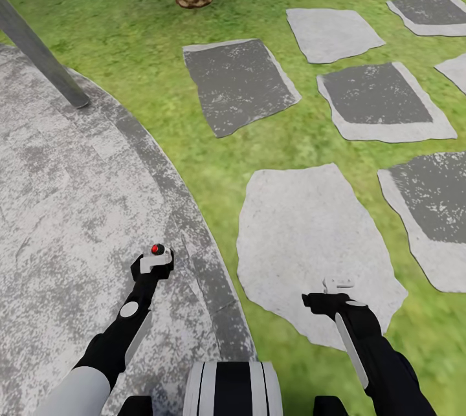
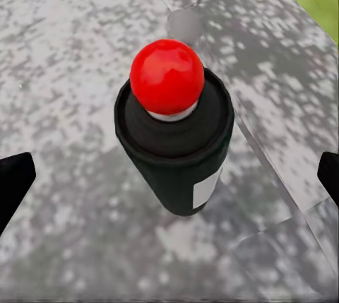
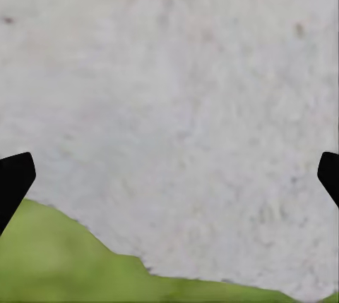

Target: In the garden, pick up the pesticide atomizer on the floor and spray pesticide onto both trees until each tree trunk is fully covered.

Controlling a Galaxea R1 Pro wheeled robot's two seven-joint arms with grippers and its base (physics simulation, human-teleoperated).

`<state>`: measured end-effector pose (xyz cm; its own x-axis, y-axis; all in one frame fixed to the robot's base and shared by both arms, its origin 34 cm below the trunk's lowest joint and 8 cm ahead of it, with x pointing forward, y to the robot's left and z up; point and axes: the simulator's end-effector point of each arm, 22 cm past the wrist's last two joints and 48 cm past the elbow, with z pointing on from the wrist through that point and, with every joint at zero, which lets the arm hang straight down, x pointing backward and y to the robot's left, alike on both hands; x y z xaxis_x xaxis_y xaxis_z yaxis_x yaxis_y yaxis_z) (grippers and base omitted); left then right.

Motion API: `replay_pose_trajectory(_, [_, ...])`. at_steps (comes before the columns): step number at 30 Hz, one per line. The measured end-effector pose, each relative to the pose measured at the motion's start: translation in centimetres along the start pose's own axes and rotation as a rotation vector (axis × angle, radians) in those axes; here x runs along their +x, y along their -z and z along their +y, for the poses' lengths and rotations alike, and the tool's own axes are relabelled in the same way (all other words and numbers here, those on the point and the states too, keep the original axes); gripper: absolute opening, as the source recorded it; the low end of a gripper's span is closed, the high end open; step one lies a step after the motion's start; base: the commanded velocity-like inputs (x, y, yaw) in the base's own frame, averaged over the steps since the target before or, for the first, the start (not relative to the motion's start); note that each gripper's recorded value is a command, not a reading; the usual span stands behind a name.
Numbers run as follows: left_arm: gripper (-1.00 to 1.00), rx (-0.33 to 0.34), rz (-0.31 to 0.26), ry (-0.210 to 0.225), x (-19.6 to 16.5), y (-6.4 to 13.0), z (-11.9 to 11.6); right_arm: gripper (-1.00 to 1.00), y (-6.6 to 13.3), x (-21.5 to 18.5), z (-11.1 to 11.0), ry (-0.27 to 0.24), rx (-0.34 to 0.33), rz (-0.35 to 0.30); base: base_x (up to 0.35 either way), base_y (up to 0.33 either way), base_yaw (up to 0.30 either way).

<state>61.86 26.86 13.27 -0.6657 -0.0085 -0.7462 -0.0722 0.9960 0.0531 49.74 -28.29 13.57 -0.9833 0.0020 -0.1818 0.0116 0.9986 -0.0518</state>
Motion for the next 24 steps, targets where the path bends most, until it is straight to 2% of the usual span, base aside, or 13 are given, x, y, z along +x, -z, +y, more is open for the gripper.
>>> replay_pose_trajectory(11, [1.00,-0.001,0.000,0.000,0.00,0.00,0.04,1.00,0.00,0.04,-0.03,0.000,0.001,0.001,0.001,0.000,0.000])
replay_pose_trajectory(16, [1.00,-0.001,0.000,0.001,0.00,0.00,0.06,1.00,0.00,0.04,0.00,0.000,0.000,0.001,0.172,0.000,0.000])
replay_pose_trajectory(24, [1.00,-0.002,0.000,0.001,-0.01,0.00,0.08,1.00,0.00,0.03,-0.01,0.000,0.000,0.000,0.019,0.000,0.000])
